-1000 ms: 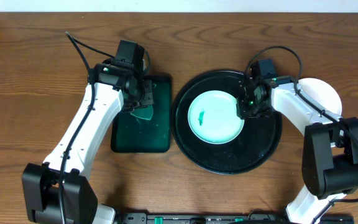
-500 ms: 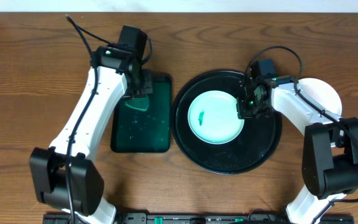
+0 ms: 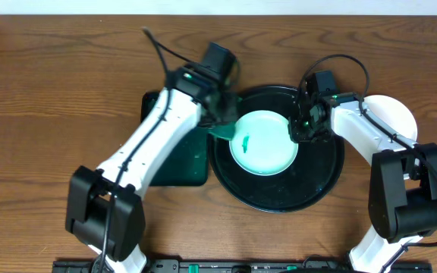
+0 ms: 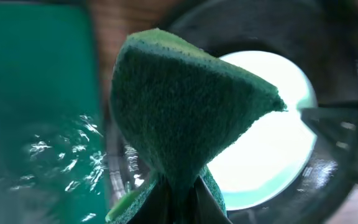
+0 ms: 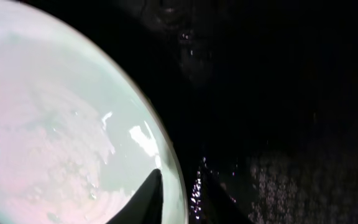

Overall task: Clean dirty plates on tray and stack at the side
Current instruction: 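Carry the sponge with the left gripper onto the pale green plate, then scrub the plate surface with the sponge while the right gripper holds the rim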

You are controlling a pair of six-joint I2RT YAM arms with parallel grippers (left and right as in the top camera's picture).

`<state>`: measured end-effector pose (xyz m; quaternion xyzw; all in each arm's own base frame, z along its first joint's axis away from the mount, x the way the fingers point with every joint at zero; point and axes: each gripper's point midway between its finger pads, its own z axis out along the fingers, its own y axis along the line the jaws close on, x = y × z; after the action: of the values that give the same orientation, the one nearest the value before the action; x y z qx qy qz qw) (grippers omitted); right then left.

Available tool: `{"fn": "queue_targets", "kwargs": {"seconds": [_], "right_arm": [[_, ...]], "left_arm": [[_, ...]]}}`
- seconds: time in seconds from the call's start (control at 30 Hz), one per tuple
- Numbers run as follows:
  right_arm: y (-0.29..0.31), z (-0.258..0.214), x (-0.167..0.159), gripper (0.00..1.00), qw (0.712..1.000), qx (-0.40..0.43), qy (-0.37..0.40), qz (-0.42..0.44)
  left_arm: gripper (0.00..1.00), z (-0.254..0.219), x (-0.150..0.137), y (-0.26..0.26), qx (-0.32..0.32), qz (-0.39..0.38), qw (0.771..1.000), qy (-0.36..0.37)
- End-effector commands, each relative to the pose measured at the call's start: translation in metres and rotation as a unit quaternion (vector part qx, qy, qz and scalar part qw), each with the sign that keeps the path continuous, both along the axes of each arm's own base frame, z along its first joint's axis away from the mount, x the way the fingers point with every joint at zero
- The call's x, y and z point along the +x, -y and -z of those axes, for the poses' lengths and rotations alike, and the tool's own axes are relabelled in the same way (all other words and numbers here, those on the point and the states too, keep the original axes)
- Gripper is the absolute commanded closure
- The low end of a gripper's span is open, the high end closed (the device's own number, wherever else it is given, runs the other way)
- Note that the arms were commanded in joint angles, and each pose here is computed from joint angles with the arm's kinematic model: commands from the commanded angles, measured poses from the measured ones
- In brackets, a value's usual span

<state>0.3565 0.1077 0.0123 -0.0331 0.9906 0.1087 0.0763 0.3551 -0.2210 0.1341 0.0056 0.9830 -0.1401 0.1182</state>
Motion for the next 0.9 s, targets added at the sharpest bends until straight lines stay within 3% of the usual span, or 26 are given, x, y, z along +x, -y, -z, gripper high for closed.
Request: {"fn": "queue_targets", "kwargs": {"seconds": [0.0,0.33,0.43,0.87], "right_arm": [[-0.006,-0.007,0.002,0.86,1.0,0.005,0.01,-0.005],[-0.01,-0.006,0.001,0.85,1.0,0.005,0.01,-0.01],[-0.01,-0.006,0.0,0.99,1.0,0.005,0.01,-0.011],[-0.01,-0.005,-0.001,0.99,1.0,0.005,0.007,-0.011]], "left_arm": [[0.93,-0.008,-0.005,0.03,-0.027,-0.003,1.0,0.008],[0.93,0.021,-0.02,0.05,0.002,-0.012,1.0,-0.011],[0.93,0.039,-0.02,0.052,0.014,-0.011,0.999,-0.027],[0.93,0.085,-0.024,0.05,0.047,-0.019,0.996,-0.072]]}}
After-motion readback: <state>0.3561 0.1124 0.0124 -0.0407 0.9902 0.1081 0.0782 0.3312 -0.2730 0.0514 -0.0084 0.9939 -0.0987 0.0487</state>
